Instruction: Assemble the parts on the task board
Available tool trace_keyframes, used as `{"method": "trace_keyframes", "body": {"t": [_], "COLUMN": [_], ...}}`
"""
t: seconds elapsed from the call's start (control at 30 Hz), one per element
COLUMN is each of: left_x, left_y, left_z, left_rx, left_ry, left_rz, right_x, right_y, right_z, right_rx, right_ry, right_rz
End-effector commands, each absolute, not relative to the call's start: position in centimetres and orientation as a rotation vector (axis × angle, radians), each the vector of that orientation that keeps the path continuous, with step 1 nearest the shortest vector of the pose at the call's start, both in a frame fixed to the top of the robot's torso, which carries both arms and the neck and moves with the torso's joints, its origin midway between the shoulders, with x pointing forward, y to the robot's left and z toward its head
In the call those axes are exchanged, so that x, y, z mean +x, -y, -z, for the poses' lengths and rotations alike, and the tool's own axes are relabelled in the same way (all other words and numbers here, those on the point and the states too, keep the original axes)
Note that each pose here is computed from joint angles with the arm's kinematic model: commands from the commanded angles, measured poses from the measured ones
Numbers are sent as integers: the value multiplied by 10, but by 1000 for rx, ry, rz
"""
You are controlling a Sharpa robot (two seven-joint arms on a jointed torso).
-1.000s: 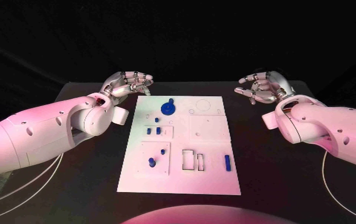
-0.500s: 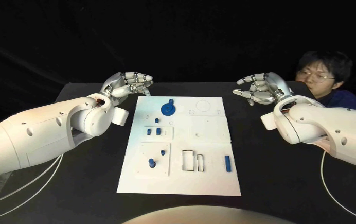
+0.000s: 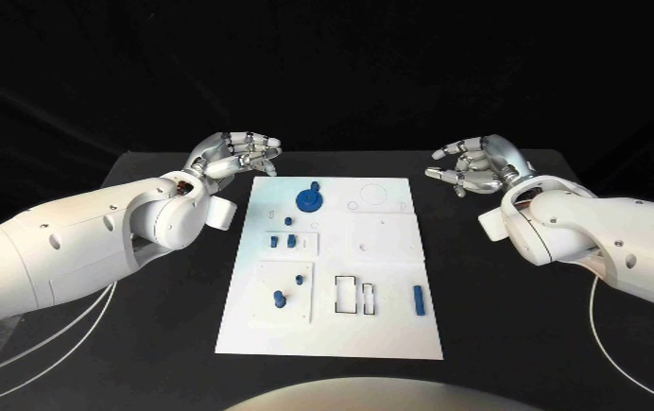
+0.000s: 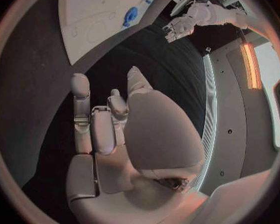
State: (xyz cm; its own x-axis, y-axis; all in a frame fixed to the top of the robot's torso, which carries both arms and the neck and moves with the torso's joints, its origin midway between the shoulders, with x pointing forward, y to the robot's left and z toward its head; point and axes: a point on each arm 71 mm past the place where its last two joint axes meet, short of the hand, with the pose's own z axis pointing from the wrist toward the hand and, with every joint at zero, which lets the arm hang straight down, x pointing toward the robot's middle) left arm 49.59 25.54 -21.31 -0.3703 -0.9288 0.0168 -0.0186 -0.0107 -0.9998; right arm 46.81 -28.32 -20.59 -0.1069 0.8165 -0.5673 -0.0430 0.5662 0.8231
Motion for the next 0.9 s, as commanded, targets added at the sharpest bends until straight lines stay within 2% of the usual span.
{"method": "trace_keyframes", "body": {"t": [0.03, 0.9], "left_x": [496, 496], "left_y": [-254, -254], "left_z": [212, 212], "left_rx": [-1024, -1024], "left_ry": [-1478, -1480], "left_rz": [1509, 1510], "right_x": [468, 465], "right_y": [280, 276], "right_z": [206, 206], "right_rx": [653, 575], "right_ry": [-1537, -1565], "right_rz": [-832, -807]}}
